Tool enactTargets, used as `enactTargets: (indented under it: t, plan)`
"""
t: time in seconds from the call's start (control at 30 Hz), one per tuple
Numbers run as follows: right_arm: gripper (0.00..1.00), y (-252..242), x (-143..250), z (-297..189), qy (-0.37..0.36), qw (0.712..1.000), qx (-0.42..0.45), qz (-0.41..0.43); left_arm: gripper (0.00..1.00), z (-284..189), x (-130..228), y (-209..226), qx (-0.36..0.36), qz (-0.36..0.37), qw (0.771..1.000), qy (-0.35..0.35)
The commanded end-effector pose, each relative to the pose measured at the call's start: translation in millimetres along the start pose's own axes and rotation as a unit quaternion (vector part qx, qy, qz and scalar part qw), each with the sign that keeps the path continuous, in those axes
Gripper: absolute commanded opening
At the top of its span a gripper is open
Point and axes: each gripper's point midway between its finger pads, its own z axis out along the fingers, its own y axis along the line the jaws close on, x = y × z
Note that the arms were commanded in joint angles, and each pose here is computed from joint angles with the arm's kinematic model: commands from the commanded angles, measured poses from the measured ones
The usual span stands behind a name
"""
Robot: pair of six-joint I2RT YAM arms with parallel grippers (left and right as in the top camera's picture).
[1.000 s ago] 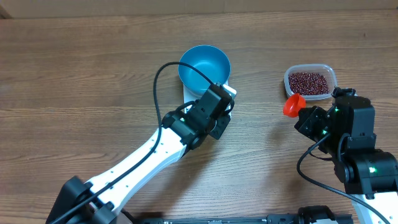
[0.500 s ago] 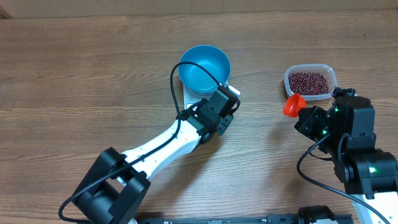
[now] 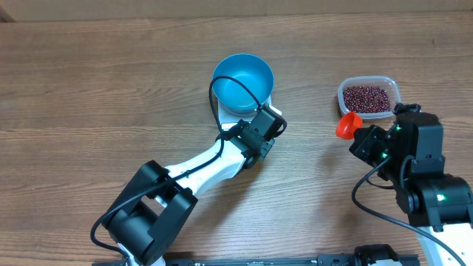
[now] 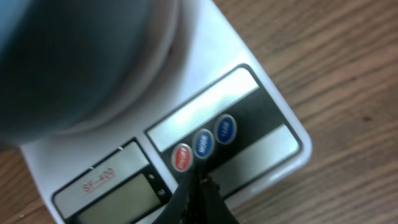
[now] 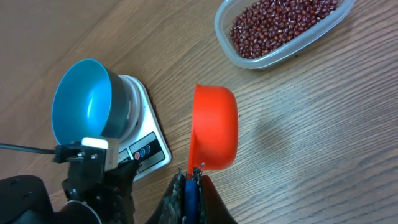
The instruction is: Scoop item into bowl and weigh 150g on scale
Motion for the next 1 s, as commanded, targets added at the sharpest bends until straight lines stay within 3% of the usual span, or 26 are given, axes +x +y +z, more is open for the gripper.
enactTargets:
  t: [0.0, 0.97]
  plan:
    - [0.04, 6.2, -11.4, -7.2, -0.019, 1.0, -0.005, -0.003, 0.04, 2.7, 2.9, 11.9, -0.036, -0.017, 0.999, -0.001]
    - [0.04, 8.3, -14.2, -6.7, -0.024, 1.0, -0.008, -0.003, 0.04, 7.2, 3.7, 9.9, -0.035, -0.05, 0.998, -0.002]
